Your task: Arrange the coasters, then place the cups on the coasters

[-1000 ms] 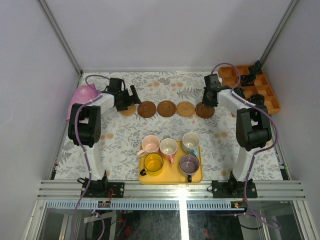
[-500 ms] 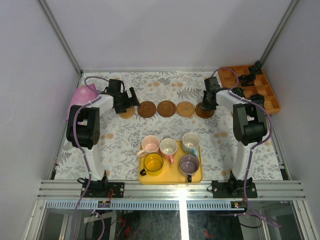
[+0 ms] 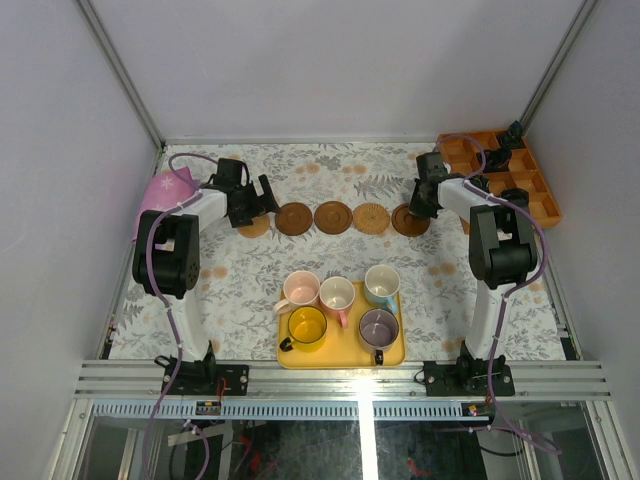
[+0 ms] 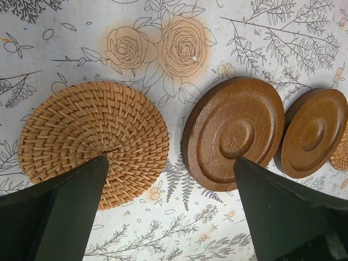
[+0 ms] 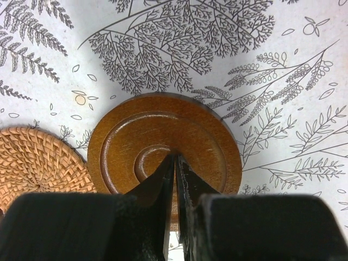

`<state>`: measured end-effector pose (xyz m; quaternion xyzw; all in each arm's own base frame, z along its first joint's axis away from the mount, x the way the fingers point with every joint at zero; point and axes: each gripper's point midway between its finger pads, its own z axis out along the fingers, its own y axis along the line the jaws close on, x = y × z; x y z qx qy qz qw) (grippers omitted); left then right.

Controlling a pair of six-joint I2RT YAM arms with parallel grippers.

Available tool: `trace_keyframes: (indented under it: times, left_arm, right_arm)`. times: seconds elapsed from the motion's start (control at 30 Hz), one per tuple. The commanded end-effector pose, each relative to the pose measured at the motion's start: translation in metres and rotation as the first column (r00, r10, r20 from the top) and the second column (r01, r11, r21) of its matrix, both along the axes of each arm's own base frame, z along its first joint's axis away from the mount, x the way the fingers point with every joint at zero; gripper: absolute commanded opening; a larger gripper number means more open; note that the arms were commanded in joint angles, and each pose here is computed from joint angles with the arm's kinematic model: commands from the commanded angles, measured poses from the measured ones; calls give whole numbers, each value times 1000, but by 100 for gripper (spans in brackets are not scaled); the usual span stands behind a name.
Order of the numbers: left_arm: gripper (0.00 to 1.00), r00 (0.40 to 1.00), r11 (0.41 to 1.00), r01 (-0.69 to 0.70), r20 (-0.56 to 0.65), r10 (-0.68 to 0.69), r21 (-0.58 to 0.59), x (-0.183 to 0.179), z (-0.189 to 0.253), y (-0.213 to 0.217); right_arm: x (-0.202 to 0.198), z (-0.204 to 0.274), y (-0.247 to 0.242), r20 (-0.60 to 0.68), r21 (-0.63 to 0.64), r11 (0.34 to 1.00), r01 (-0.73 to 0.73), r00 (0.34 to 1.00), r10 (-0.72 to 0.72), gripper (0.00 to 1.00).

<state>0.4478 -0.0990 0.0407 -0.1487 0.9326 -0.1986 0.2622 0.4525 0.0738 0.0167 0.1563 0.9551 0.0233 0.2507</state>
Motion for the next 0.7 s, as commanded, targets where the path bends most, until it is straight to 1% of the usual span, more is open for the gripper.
trace_keyframes:
  times: [0.0, 0.37, 0.67]
  left_arm:
    - [100, 1000, 1000, -1, 17, 0, 17, 3, 9, 6]
    - [100, 1000, 1000, -1, 20, 0, 24, 5, 11, 8]
    - [100, 999, 1000, 0, 40, -1, 15, 8, 17, 7]
  right_arm:
    - [8, -8, -12, -12, -28, 999, 34, 999, -34, 11]
    - [15, 9, -17, 17, -47, 997, 54, 998, -54, 10]
    - [12, 50, -11, 85, -10, 1000, 29, 996, -28, 10]
